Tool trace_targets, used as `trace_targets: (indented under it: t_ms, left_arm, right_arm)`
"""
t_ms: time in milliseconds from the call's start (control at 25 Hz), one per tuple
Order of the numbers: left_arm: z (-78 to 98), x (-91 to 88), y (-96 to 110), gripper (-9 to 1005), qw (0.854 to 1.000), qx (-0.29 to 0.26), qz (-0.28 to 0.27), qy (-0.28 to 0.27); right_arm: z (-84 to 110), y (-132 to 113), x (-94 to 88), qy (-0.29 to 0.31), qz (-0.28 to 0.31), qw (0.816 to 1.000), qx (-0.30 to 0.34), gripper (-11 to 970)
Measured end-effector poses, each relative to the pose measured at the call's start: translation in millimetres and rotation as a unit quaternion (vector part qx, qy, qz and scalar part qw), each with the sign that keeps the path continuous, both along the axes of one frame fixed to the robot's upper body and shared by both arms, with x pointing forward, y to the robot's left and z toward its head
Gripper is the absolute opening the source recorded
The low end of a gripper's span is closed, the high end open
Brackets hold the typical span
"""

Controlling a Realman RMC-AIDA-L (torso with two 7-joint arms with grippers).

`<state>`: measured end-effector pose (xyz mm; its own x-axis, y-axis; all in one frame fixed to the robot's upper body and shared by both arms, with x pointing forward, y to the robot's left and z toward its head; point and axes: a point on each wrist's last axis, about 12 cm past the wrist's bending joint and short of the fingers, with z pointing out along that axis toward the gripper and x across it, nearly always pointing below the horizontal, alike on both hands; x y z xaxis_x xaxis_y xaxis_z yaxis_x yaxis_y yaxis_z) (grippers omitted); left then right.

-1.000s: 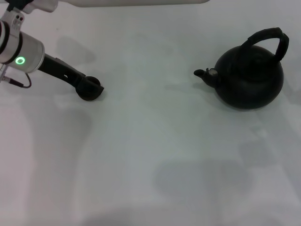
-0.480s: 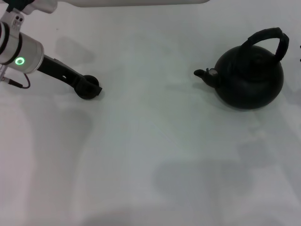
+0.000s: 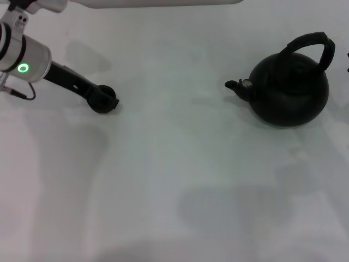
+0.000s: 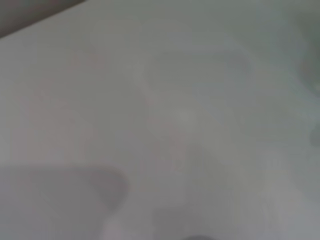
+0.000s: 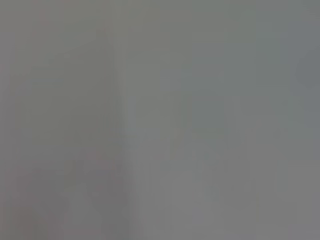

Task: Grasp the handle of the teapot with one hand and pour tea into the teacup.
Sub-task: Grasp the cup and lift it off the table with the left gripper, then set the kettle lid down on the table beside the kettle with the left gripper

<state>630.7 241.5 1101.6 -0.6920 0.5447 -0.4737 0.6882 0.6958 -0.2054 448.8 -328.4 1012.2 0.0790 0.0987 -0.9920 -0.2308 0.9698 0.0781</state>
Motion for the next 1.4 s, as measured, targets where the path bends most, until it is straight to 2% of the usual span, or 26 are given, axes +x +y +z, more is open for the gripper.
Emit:
trace_targets:
  t_ms: [280,320,360,480,840,1160,1400]
  left_arm:
    - [13.7,9.9,-17.2,701,0.999,-0.003,-0.028,-0.015]
    - [15.4,11.2,-23.7,701,0.999,-0.006,-0.040,-0.018]
    - [16.1,11.5,-41.1,701,0.997,-0.017,-0.074,-0.019]
    - [16.6,11.4,-52.6,702,0.995,-0.023,-0.099,-0.021]
    - [12.1,-1.2,-110.5,702,0.975,-0.010,-0.220,0.000]
    - [4.8,-6.4,-129.0,701,0.969,-0.005,-0.246,-0.009]
    - [3.4,-5.4,-129.2,701,0.969,0.007,-0.247,-0.014]
  right_arm:
    - [0.2,0.5,0.4,0.000,0.002,1.000,0.000,858]
    - [0.2,0.5,0.7,0.000,0.002,1.000,0.000,858]
    - [0.2,0.5,0.9,0.000,0.002,1.000,0.000,858]
    - [0.1,0.8,1.8,0.001,0.002,1.000,-0.001,858]
    - [1.4,2.8,4.8,-0.001,0.003,1.000,0.003,858]
    - [1.3,2.4,5.7,0.000,0.001,1.000,0.003,857]
    - [1.2,2.5,6.6,0.001,0.001,1.000,0.003,857]
